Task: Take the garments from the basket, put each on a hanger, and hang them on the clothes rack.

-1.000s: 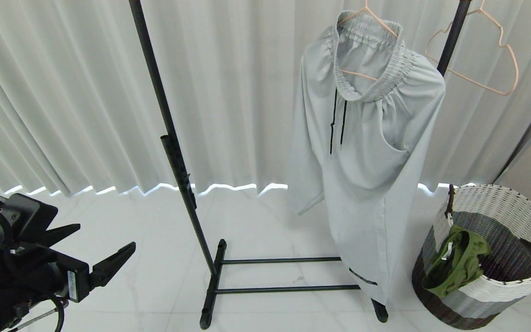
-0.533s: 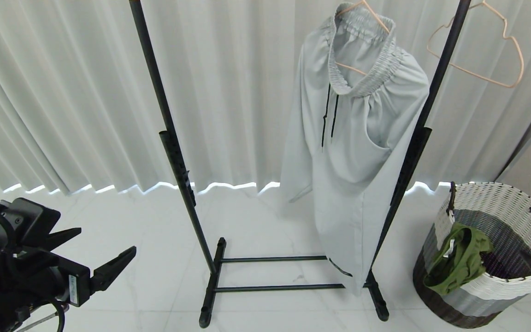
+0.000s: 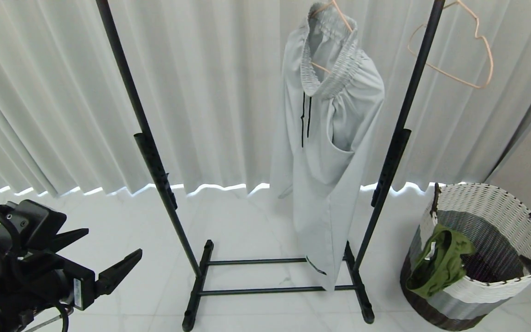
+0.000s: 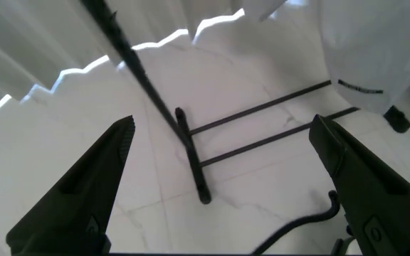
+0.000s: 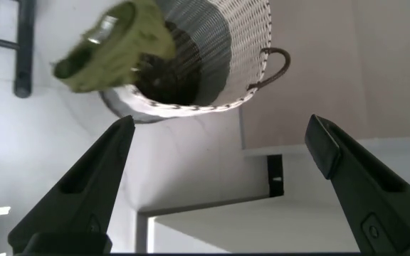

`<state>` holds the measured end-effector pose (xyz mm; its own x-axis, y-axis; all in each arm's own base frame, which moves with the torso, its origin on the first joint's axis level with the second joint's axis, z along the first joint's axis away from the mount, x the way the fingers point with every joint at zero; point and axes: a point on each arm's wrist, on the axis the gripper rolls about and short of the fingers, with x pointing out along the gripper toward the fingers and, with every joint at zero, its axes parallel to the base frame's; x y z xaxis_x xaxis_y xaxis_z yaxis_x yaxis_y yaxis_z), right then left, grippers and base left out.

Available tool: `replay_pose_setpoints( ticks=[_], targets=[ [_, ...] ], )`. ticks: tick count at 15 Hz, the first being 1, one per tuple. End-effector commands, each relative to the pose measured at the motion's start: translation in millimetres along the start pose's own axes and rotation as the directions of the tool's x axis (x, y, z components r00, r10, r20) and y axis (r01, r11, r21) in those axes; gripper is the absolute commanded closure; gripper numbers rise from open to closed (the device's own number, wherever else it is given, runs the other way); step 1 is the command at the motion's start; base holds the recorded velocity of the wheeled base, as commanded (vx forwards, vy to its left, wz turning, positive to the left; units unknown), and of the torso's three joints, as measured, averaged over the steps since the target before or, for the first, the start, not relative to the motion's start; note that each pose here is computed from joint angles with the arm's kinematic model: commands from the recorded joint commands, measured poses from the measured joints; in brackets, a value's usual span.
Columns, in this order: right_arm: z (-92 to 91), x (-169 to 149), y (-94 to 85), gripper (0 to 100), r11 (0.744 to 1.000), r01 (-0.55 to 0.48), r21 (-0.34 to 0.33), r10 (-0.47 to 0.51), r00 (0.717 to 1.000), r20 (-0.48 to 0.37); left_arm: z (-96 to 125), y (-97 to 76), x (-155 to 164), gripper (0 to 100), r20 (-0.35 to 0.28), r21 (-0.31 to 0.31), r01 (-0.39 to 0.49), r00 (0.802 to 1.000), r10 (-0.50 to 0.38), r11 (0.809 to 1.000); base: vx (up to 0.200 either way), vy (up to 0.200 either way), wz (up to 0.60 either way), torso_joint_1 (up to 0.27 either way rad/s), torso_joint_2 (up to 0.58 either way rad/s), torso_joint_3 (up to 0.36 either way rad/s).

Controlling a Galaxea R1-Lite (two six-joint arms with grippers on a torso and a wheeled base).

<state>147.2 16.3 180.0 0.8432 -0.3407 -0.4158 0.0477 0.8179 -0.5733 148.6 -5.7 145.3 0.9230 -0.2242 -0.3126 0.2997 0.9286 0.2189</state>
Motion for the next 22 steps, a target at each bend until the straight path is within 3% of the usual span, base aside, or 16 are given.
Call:
replay_pose_setpoints(
  ticks=[1,8,11,19,22],
  targets=[
    [-0.2,0.2,0.3,0,1.000,-0.001,-0.001,0.001,1.000,-0.001,0.2,-0.3,0.1,0,0.001,0.001,0.002,1.000,-0.002,1.000,0.000,-0.200,0.00,0.007,0.00,0.007],
    [-2.9,2.1,2.7,0,1.000,-0.009,-0.006,0.009,1.000,-0.015,-0.4,-0.2,1.2,0,-0.004,0.000,0.004,1.000,-0.004,1.000,0.200,0.000,0.00,0.002,0.00,0.005],
    [-12.6,6.8,10.0,0,0.999,-0.032,-0.029,0.031,0.998,-0.059,-0.7,-0.2,1.8,0,-0.007,-0.001,0.004,1.000,-0.004,1.000,0.200,0.000,0.00,0.001,0.00,0.002],
    [-40.5,55.4,51.3,0,0.995,-0.099,0.024,0.102,0.958,-0.267,-6.0,-3.8,1.0,0,-0.024,-0.002,0.024,0.999,-0.024,1.000,0.025,0.000,0.00,0.001,0.00,0.000],
    [-41.9,80.8,67.8,0,0.990,-0.115,0.086,0.136,0.946,-0.293,-9.7,-6.7,-0.5,0,-0.033,-0.001,0.036,0.999,-0.036,0.999,0.000,0.000,0.00,0.000,0.00,0.000]
  ],
)
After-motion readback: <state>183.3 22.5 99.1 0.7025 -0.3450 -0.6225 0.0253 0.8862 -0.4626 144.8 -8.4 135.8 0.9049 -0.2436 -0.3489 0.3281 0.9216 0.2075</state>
